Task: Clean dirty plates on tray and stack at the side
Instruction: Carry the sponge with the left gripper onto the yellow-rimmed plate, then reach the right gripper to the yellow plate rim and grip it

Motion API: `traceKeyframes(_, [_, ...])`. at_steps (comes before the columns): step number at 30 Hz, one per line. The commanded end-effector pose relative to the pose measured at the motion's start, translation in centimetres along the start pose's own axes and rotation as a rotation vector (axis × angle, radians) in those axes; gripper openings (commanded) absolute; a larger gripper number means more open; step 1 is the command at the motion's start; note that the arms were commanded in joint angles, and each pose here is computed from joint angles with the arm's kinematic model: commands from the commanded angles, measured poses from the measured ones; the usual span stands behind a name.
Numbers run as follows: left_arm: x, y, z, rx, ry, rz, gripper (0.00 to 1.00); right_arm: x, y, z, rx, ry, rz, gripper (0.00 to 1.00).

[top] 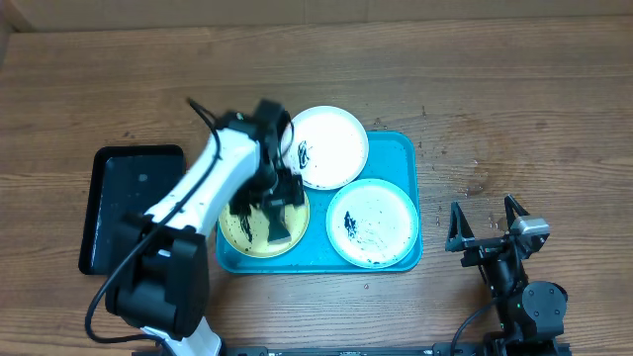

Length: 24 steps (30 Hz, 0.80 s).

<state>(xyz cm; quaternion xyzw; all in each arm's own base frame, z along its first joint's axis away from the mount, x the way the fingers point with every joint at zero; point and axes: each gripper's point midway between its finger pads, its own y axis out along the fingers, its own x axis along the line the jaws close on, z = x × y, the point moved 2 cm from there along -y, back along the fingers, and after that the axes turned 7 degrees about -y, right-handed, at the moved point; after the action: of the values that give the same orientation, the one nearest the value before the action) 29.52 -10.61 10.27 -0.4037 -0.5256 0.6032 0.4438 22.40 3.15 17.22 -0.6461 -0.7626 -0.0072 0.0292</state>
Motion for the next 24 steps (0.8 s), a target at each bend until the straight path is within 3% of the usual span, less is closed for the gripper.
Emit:
traceKeyframes(1, [1.5, -7.7, -4.1, -0.2, -0.055, 0.03, 0.94, -0.1, 0.0, 0.1, -0.006, -0.004, 0.007, 1.0])
traceKeyframes(5, [4.2, -15.2, -6.5, -0.371, -0.171, 0.125, 0.99, -0.1, 0.0, 0.1, -0.006, -0.004, 0.007, 1.0])
traceKeyframes(7, [7.6, -18.7, -7.4, -0.457, -0.336, 0.178, 1.0, -0.1, 0.0, 0.1, -0.006, -0.004, 0.008, 1.0])
traceKeyframes(12, [11.6, -18.9, -6.9, -0.424, -0.497, 0.178, 1.0, -0.9, -0.1, -1.2, -0.067, -0.006, 0.065, 1.0])
traceKeyframes(20, [12.9, -18.3, -6.9, -0.406, -0.531, 0.155, 1.0, 3.4, -3.4, -11.4, -0.516, -0.016, -0.208, 1.0])
traceKeyframes(22, [12.8, -18.4, -7.2, -0.42, -0.529, 0.162, 1.0, 3.4, -4.1, -13.4, -0.54, -0.04, -0.196, 1.0])
traceKeyframes(24, [12.8, -18.5, -7.3, -0.424, -0.529, 0.164, 1.0, 3.1, -3.7, -14.4, -0.45, -0.055, -0.169, 1.0])
